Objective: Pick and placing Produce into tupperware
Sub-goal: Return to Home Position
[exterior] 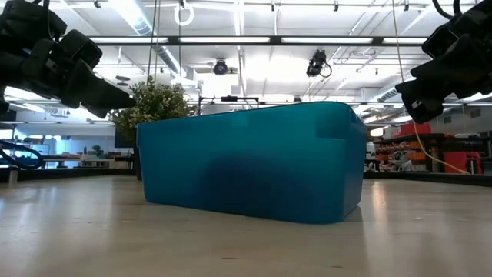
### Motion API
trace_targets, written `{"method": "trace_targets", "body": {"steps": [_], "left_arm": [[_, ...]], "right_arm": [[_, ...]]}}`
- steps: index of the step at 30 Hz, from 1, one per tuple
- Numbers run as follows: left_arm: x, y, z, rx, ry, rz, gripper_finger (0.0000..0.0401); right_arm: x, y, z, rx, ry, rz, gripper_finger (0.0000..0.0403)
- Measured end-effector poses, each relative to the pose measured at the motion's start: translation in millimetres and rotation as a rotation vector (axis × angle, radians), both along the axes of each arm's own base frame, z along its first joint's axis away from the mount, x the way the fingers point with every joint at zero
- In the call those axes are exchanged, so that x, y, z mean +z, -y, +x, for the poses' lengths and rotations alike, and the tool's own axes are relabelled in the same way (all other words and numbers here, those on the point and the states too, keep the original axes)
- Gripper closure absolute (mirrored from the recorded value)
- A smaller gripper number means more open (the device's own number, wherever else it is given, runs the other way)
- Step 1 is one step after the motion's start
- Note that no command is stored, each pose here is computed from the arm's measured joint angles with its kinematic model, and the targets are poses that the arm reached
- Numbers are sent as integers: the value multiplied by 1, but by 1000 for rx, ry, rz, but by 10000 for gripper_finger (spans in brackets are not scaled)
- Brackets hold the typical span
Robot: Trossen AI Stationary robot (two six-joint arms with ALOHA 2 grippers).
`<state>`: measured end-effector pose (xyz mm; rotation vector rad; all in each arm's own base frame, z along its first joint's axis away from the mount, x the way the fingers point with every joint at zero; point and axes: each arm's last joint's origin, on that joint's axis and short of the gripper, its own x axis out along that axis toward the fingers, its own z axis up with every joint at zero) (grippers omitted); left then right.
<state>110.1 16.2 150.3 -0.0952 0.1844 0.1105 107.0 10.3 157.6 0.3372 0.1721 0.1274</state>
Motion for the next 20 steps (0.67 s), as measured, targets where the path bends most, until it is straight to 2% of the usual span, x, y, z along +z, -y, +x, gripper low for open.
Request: {"method": "trace_targets", "body": {"steps": [12, 20], "left_arm": [[0, 0, 0, 0, 0, 0, 252], [0, 0, 0, 0, 0, 0, 263]], "right_arm": [[0, 0, 0, 0, 0, 0, 243], [0, 0, 0, 0, 0, 0, 243]]}}
